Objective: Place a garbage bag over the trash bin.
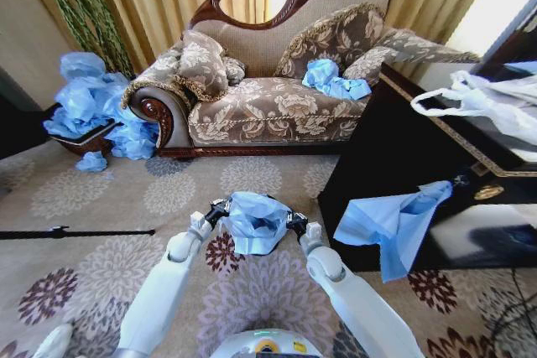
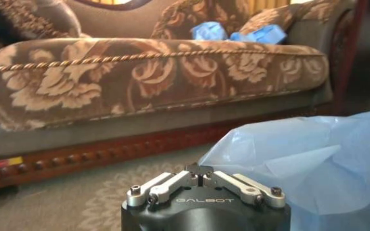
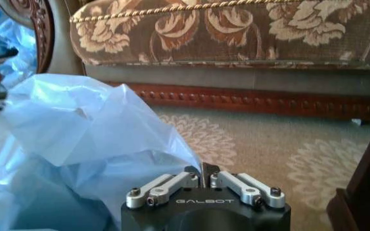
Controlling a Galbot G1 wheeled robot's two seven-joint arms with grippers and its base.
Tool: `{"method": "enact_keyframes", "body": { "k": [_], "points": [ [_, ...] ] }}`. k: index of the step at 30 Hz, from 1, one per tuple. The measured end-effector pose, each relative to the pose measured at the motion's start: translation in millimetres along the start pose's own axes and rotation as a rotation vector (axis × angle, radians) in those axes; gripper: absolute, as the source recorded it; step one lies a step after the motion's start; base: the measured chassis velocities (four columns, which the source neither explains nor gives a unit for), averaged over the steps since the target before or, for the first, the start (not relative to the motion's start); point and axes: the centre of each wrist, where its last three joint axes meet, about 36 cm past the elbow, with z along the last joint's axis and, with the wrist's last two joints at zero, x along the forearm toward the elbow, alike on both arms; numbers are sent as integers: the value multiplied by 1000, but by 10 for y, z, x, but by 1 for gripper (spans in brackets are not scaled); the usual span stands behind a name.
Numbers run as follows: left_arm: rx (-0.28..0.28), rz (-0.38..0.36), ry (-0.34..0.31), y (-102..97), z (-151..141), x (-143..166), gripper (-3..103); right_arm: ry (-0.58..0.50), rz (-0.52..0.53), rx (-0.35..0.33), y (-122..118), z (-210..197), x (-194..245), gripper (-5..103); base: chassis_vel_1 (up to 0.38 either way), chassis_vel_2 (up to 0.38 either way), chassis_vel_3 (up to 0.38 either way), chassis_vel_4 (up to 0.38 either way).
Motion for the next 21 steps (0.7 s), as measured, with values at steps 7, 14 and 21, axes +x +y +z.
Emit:
{"method": "enact_keyframes", "body": {
  "k": [7, 14, 21],
  "points": [
    [32, -49, 28, 81, 52, -206, 0, -15, 16, 63, -191, -12, -305, 0, 0, 0, 0, 0],
    [60, -59, 48, 13, 119, -447, 0, 0, -16, 98, -249, 25, -527, 0, 0, 0, 0, 0],
    [104, -61, 89, -28, 239, -524, 0, 8, -54, 152, -314, 44, -689, 0, 0, 0, 0, 0]
  ]
}}
